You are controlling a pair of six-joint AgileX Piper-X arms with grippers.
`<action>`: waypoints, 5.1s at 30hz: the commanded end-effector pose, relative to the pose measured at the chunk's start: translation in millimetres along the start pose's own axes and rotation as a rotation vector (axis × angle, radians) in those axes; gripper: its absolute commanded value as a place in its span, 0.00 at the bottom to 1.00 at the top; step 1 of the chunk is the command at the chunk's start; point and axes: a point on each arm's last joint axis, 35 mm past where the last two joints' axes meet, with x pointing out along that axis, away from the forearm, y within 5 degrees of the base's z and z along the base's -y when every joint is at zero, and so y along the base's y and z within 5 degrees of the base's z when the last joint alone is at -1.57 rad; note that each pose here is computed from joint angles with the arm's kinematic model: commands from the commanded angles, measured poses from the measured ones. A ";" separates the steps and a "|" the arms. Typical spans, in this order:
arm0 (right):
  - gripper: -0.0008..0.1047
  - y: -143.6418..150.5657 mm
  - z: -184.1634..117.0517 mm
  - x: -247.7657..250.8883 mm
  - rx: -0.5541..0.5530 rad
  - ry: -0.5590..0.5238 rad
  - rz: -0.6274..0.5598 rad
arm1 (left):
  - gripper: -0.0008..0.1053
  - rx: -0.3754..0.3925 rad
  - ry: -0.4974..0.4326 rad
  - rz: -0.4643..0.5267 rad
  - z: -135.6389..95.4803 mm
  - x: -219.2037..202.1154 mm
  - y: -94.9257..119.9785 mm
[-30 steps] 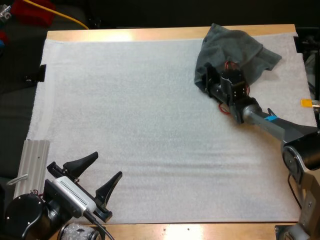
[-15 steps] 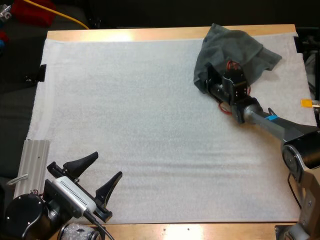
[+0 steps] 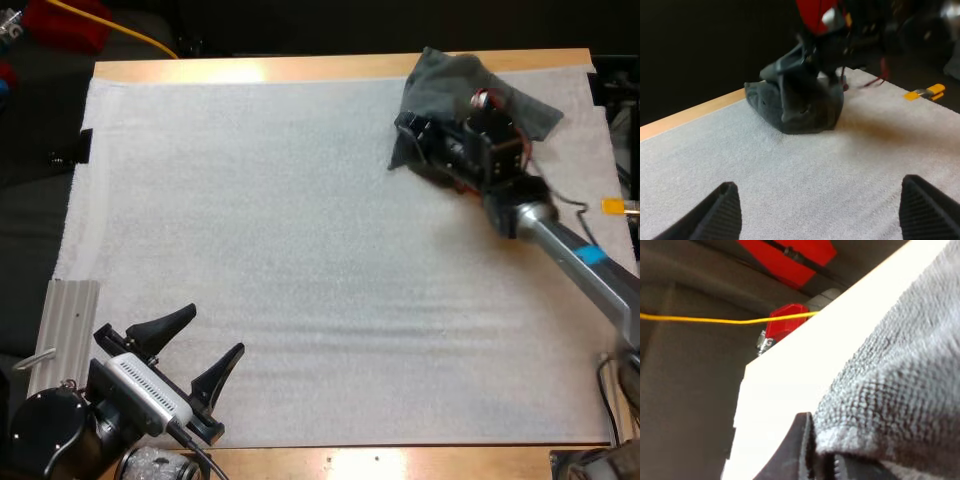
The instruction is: Pick towel from pile, fold and stack
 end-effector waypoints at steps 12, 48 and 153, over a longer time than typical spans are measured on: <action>0.01 56.2 38.8 -87.8 -0.272 0.028 -0.001 | 0.60 -0.002 -0.011 -0.012 2.5 -0.6 -1.0; 0.01 220.1 24.5 -244.3 -0.610 0.213 0.203 | 0.60 -0.013 0.009 -0.009 0.1 -0.6 -0.7; 0.68 46.9 -60.7 -104.1 -0.738 0.763 -0.362 | 0.60 -0.013 0.010 -0.016 0.1 -0.6 -0.9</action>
